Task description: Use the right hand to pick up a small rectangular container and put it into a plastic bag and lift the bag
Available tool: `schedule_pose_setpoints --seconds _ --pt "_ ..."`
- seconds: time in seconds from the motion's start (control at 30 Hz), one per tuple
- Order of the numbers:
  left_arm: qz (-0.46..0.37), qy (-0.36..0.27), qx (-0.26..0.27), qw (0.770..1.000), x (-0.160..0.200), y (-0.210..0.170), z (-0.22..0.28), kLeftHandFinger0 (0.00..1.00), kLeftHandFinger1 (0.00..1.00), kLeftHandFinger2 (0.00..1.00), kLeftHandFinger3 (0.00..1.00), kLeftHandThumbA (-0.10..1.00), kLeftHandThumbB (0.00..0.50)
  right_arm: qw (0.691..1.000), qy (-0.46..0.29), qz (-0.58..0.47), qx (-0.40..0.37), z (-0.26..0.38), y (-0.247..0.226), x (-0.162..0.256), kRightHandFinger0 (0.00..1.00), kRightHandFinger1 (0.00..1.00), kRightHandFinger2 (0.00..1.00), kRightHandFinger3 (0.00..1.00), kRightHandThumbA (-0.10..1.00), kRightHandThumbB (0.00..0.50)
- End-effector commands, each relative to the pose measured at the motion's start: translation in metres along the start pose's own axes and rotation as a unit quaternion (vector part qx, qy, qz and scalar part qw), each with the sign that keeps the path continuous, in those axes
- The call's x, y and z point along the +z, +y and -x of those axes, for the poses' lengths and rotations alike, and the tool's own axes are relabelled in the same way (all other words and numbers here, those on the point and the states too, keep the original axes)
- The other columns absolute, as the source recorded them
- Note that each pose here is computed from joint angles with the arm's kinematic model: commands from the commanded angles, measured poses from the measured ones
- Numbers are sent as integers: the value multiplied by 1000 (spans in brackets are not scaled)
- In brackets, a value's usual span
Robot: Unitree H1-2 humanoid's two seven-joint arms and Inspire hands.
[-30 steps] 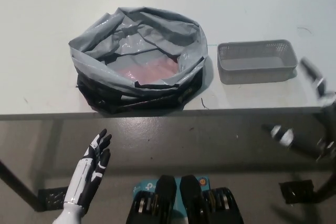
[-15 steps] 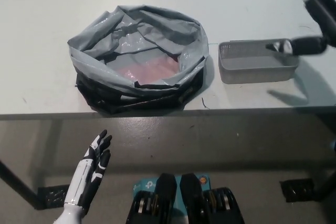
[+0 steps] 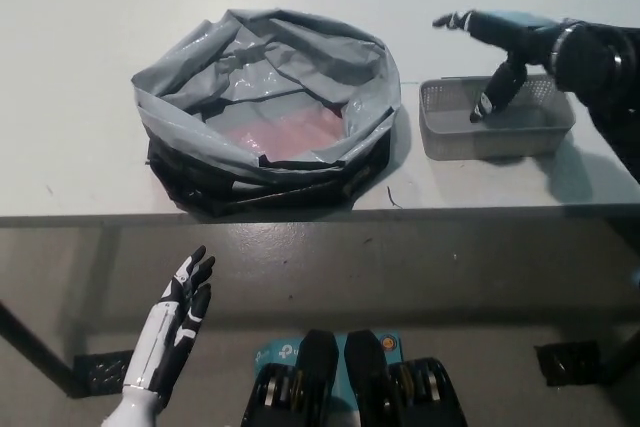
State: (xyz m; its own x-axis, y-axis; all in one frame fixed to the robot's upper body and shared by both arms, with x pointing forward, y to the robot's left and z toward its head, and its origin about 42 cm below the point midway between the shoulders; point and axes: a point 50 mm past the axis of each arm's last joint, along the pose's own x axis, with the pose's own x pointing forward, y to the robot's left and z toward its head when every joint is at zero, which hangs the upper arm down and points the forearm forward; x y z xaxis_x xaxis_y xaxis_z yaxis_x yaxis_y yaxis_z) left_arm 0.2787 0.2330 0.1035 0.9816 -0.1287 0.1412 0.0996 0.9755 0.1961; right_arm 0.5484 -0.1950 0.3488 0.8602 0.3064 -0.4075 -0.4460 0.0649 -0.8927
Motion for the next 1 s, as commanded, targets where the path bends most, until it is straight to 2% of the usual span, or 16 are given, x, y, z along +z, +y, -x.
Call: schedule_pose_setpoints --seconds 0.0,0.23,0.77,0.97 --pt "-4 -58 -16 998 20 6 -11 1000 1000 1000 1000 937 138 996 65 44 32 9 -52 17 1000 1000 1000 1000 1000 489" --pt "-3 -56 -17 998 20 6 -11 1000 1000 1000 1000 930 156 989 107 83 59 4 -59 22 1000 1000 1000 1000 1000 500" --pt "-6 -56 -21 998 23 8 -14 1000 1000 1000 1000 916 164 986 126 59 94 -2 -65 18 1000 1000 1000 1000 1000 500" --pt "-4 -55 -24 998 22 7 -13 1000 1000 1000 1000 899 166 984 139 68 83 -9 -59 9 1000 1000 1000 1000 1000 500"
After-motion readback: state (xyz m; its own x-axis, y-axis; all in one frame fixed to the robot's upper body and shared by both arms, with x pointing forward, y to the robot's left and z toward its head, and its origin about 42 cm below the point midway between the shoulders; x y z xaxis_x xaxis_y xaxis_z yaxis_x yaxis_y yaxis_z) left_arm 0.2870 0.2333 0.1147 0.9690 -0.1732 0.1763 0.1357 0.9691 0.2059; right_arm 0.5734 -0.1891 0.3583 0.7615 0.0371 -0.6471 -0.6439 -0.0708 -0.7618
